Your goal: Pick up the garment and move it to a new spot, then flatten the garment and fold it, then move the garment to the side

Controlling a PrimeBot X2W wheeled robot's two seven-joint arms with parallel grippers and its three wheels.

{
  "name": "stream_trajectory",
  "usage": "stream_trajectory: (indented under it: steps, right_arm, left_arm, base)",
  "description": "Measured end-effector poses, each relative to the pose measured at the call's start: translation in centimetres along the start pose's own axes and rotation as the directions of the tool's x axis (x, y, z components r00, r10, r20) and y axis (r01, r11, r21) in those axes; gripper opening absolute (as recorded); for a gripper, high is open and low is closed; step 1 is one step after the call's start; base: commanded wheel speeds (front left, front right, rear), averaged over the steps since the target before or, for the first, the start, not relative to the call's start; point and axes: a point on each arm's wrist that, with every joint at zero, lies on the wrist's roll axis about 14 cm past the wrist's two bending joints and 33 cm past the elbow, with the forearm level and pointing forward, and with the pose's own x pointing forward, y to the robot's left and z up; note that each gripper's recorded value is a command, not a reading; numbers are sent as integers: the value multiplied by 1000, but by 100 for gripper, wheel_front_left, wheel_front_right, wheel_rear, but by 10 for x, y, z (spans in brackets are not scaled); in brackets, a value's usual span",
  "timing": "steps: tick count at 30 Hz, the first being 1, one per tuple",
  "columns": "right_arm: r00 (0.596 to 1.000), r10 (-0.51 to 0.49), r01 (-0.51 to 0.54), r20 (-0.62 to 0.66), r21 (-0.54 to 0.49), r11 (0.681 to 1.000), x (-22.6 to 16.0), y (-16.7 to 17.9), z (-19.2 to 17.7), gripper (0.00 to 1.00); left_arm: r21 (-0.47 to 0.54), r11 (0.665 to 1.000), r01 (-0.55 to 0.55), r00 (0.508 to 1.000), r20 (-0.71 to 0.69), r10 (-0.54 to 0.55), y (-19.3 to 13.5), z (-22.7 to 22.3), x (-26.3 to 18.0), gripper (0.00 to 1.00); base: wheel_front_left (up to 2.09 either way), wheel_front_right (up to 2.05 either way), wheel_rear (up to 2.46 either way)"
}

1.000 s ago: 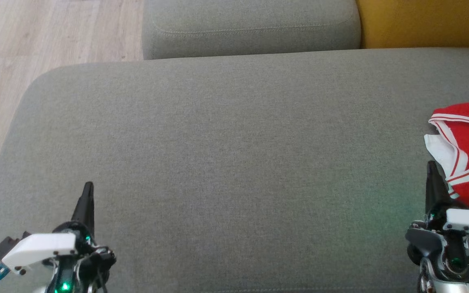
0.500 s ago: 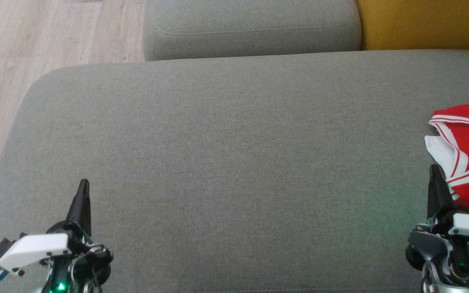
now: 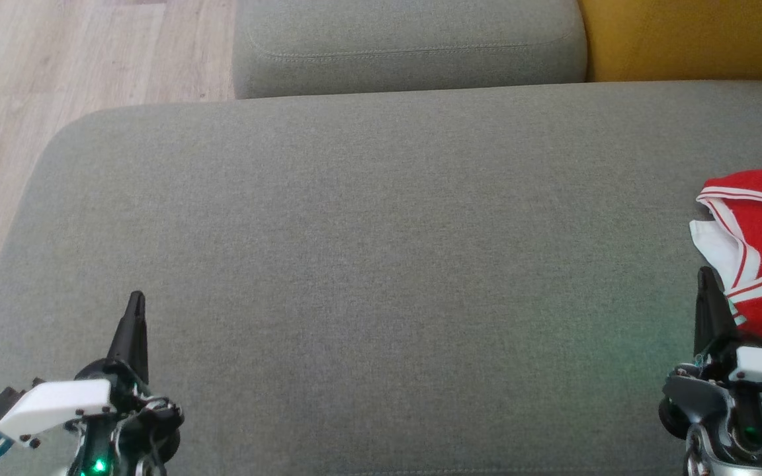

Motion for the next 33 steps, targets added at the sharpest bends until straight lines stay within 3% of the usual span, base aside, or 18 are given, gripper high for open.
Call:
stream_trajectory:
  steps: [33]
  right_arm:
    - [1000, 0, 0, 0, 0, 1000, 0, 0, 0, 0]
  left_arm:
    - [0, 1000, 0, 1000, 0, 0, 0, 0, 0, 0]
  base:
    - [0, 0, 0]
